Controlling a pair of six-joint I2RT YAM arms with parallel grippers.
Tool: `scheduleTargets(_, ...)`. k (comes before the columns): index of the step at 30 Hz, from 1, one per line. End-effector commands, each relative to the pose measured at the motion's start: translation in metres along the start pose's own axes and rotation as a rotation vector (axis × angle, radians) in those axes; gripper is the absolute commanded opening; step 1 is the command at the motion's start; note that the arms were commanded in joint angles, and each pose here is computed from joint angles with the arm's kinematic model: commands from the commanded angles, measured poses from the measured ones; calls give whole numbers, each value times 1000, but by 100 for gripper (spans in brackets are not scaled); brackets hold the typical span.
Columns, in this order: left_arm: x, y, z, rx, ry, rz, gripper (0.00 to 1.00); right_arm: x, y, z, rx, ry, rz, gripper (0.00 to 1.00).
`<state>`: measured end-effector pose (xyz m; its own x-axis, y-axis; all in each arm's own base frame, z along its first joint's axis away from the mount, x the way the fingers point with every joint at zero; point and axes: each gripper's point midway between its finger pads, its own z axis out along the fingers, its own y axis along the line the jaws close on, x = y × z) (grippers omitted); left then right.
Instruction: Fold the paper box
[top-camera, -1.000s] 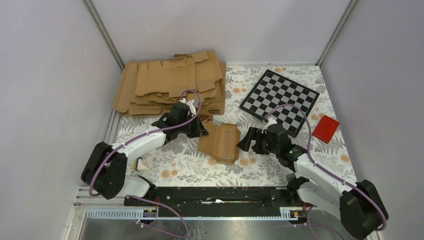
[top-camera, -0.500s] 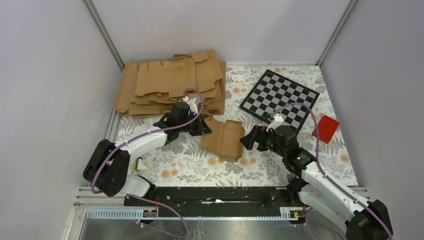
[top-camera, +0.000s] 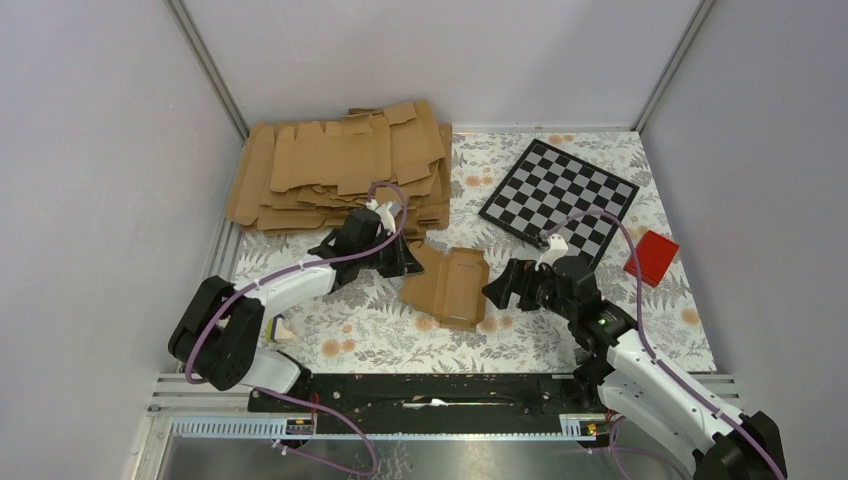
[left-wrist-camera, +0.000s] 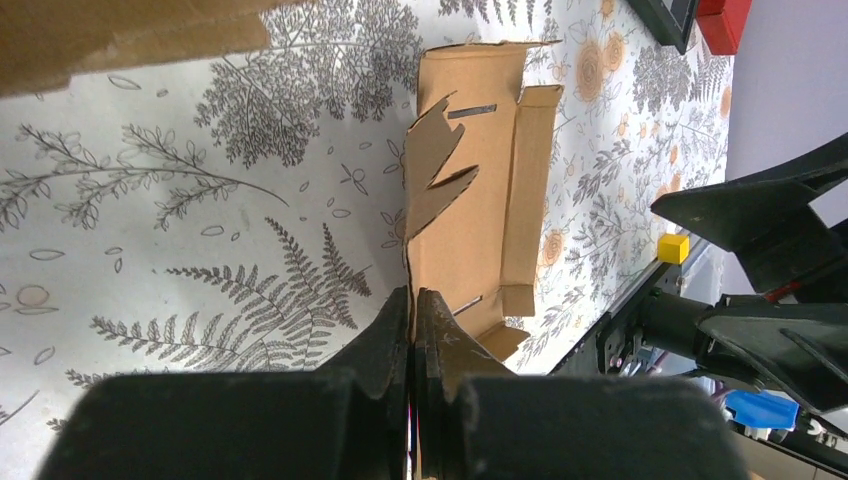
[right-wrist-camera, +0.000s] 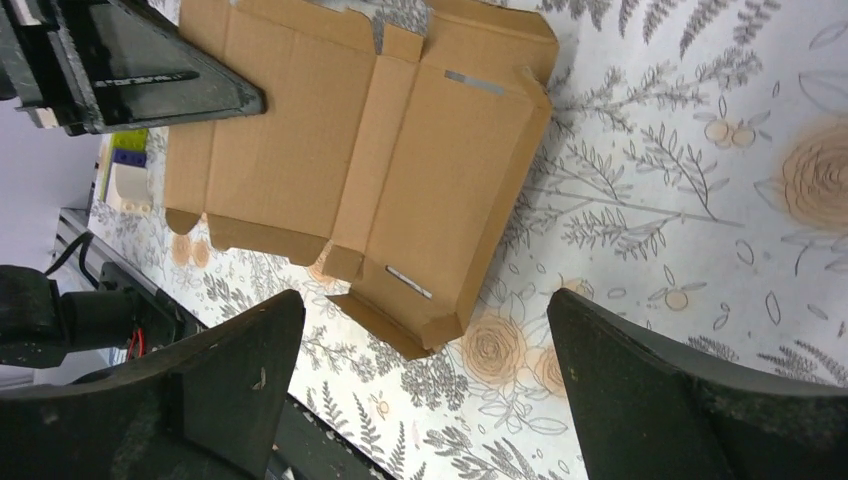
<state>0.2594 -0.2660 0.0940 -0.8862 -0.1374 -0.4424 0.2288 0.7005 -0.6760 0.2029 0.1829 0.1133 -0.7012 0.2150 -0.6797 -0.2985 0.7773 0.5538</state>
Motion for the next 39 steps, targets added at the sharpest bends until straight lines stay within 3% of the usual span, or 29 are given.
scheduleTargets(1,3,-15,-7,71,-23,4,0,22,-5,-3,-8,36,76,100)
scheduleTargets(7,8,-11,-13,77,-62,8,0,15,14,1,-79,44,118,99)
scheduleTargets(12,18,-16,-19,108,-50,4,0,39,14,0,-113,137,145,91)
scheduleTargets(23,12,-26,-31,107,-71,5,0,61,6,3,-131,167,170,78)
scheduleTargets(33,1,-10,-25,-11,-74,39,0,61,8,24,-151,221,118,75)
scheduleTargets(39,-1,7,-24,-94,-81,60,0,53,12,33,-173,202,99,78)
